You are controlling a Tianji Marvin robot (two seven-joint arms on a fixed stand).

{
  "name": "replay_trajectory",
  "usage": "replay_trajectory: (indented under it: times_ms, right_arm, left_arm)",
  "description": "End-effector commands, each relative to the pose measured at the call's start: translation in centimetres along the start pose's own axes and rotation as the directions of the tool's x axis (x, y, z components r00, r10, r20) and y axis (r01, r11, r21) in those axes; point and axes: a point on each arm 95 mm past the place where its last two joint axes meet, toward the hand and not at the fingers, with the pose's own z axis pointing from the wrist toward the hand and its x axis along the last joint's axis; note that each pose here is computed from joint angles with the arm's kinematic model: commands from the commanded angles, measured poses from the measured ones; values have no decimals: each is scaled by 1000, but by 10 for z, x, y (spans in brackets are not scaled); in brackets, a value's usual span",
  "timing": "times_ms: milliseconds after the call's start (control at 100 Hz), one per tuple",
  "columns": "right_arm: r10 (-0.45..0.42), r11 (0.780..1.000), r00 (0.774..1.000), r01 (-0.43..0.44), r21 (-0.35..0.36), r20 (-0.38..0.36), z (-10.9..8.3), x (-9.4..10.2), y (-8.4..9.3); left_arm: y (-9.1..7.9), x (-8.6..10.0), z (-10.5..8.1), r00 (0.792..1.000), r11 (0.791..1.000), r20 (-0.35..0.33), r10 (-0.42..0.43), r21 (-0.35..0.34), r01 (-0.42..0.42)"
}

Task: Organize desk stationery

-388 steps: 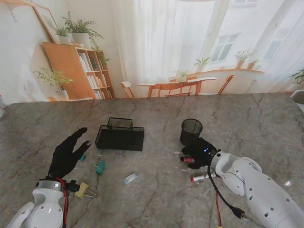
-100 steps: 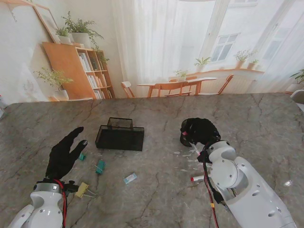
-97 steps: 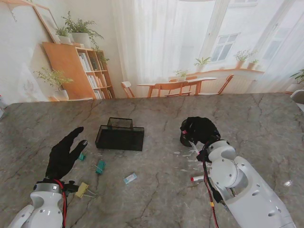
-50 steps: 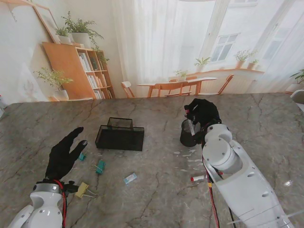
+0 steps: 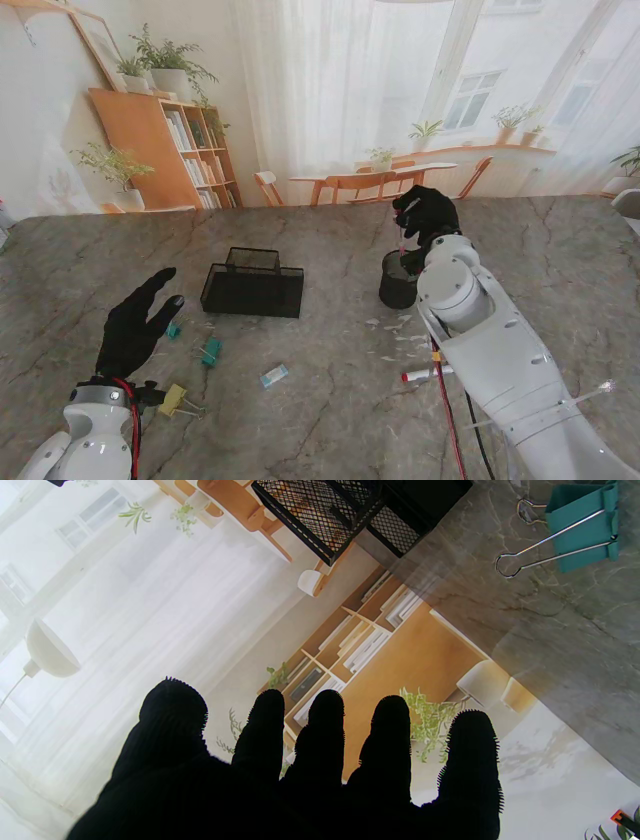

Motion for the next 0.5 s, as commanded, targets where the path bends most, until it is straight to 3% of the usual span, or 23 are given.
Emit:
replay_trajectory:
  times_ms: [0, 490]
  right_arm:
    - [-7, 1000, 1000, 7, 13, -5, 4, 6, -7]
    - [-41, 998, 997, 37, 52, 67, -3, -20, -22]
  left_arm:
    - [2, 1, -2, 1000, 1000, 4, -5, -2, 5]
    - [1, 0, -2, 1000, 1000, 6, -2, 0, 2]
